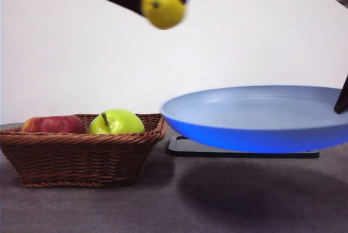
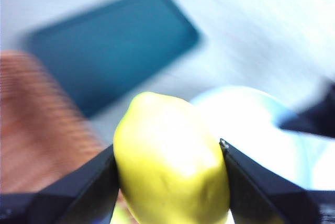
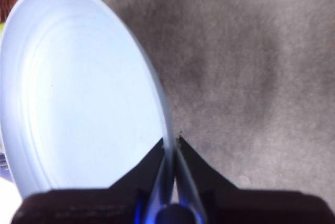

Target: Take the lemon from the basket,put the lemon in the plate,hand out the plate

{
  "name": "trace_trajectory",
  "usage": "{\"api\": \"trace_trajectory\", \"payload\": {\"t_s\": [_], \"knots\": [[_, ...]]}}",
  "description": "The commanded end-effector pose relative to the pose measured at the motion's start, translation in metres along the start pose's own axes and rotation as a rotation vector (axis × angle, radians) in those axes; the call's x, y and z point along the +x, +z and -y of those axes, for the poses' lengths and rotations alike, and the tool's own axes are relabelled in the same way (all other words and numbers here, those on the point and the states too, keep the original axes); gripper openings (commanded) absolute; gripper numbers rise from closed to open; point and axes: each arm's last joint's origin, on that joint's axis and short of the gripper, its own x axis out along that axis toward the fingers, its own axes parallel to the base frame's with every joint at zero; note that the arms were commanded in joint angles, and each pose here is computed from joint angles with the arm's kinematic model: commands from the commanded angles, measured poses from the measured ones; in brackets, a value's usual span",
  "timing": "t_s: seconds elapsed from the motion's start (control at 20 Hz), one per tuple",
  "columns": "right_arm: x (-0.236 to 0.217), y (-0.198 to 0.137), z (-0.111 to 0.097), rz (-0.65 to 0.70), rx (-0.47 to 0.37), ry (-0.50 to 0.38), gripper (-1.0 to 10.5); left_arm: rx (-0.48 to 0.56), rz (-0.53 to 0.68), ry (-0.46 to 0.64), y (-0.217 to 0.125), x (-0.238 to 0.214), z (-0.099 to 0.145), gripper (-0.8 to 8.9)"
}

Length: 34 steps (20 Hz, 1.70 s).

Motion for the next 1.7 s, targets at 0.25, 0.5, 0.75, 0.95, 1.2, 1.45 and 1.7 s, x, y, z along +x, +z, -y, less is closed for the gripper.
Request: {"api": "trace_trajectory", "payload": {"t_s": [0.25,0.5,0.75,0.95,1.2,1.45,1.7], "knots": [[-0.002,0.005,-0.004,0.019,-0.019,0.017,0.0,0.242,-0.085,-0.034,-0.022,0.050,0.079,1.65],[-0.003,0.005,-0.004,0.018,-0.023,0.020,0.0,0.289,-0.184,-0.053,-0.041,0.090,0.095,1.66],[-0.003,0.005,-0.004,0.011,-0.023,0.043,0.0,0.296,-0.250,-0.042,-0.051,0.112,0.095,1.73],[-0.003,0.005,-0.004,0.011,-0.023,0.043,0.0,0.300,-0.251,-0.044,-0.052,0.112,0.096,3.03],[-0.003,0.004,-0.005,0.002,-0.023,0.069,0.0,0.321,-0.265,-0.048,-0.053,0.112,0.096,4.19],[-0.003,0.004,-0.006,-0.005,-0.022,0.090,0.0,0.314,-0.300,-0.040,-0.056,0.111,0.095,4.42],[-0.003,0.004,-0.005,-0.006,-0.001,0.089,0.0,0.310,-0.244,-0.046,-0.046,0.086,0.095,4.42]]}}
